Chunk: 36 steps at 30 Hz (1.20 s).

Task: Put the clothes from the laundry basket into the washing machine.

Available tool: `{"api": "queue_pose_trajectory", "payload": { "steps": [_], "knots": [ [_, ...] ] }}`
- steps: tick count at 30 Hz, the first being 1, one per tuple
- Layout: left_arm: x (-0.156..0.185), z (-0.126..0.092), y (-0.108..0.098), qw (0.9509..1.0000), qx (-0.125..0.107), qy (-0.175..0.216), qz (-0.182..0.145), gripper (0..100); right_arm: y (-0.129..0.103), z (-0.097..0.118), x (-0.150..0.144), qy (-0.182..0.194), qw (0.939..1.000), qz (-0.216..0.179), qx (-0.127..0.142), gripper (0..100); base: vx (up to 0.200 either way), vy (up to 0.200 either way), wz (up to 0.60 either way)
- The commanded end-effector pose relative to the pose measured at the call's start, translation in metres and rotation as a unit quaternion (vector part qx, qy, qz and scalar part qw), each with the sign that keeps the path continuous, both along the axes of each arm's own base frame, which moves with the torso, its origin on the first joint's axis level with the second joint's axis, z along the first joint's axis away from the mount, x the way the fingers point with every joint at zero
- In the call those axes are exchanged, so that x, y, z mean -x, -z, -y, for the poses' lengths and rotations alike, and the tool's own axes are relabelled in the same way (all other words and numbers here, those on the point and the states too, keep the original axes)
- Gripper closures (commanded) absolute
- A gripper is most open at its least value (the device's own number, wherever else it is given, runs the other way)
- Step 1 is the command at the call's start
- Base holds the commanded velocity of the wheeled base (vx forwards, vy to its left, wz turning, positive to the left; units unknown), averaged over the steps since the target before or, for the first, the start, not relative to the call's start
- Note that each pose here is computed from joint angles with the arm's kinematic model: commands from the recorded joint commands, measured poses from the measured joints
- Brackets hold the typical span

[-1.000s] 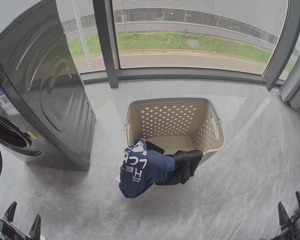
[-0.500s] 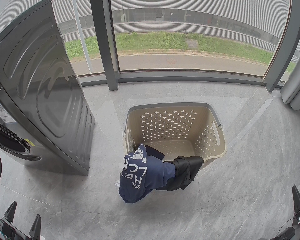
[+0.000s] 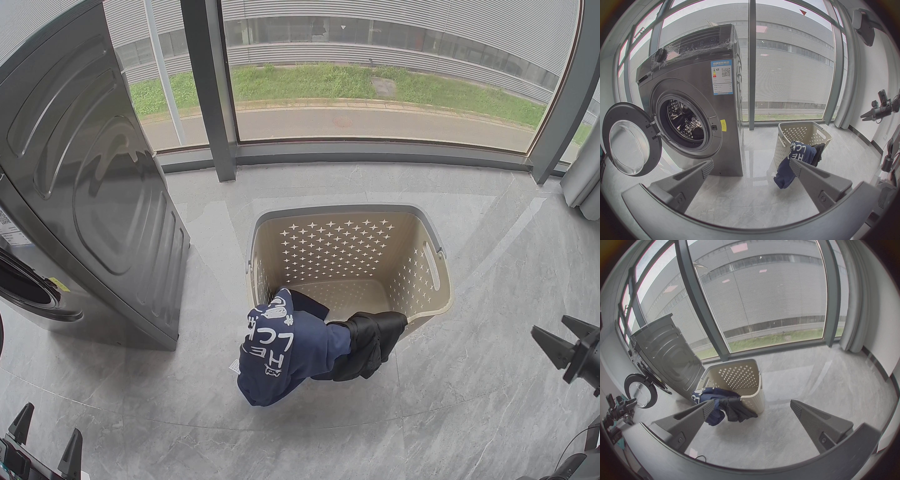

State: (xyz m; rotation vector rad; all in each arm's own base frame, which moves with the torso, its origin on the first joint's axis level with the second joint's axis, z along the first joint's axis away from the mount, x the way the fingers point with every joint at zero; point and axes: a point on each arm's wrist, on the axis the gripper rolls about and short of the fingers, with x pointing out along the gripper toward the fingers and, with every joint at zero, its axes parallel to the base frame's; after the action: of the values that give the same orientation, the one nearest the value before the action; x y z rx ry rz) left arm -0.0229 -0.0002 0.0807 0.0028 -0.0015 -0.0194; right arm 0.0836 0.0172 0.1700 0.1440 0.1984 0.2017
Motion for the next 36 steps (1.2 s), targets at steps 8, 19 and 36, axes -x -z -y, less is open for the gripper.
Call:
{"api": "queue_pose_trajectory", "payload": {
  "steps": [8, 19, 36],
  "knots": [
    [0.000, 0.000, 0.005, 1.0000, 0.001, 0.000, -0.002, 0, 0.040, -0.051, -0.105, -0.018, 0.9934, -0.112, 0.016, 0, 0.000, 0.000, 0.00],
    [0.000, 0.000, 0.005, 1.0000, 0.001, 0.001, -0.002, 0, 0.063, -0.081, -0.124, -0.051, 0.9846, -0.166, 0.023, 0, 0.000, 0.000, 0.00],
    [0.000, 0.000, 0.005, 1.0000, 0.001, 0.001, -0.002, 0, 0.095, -0.115, -0.157, -0.063, 0.9860, -0.154, 0.013, 0, 0.000, 0.000, 0.00]
  ]
}}
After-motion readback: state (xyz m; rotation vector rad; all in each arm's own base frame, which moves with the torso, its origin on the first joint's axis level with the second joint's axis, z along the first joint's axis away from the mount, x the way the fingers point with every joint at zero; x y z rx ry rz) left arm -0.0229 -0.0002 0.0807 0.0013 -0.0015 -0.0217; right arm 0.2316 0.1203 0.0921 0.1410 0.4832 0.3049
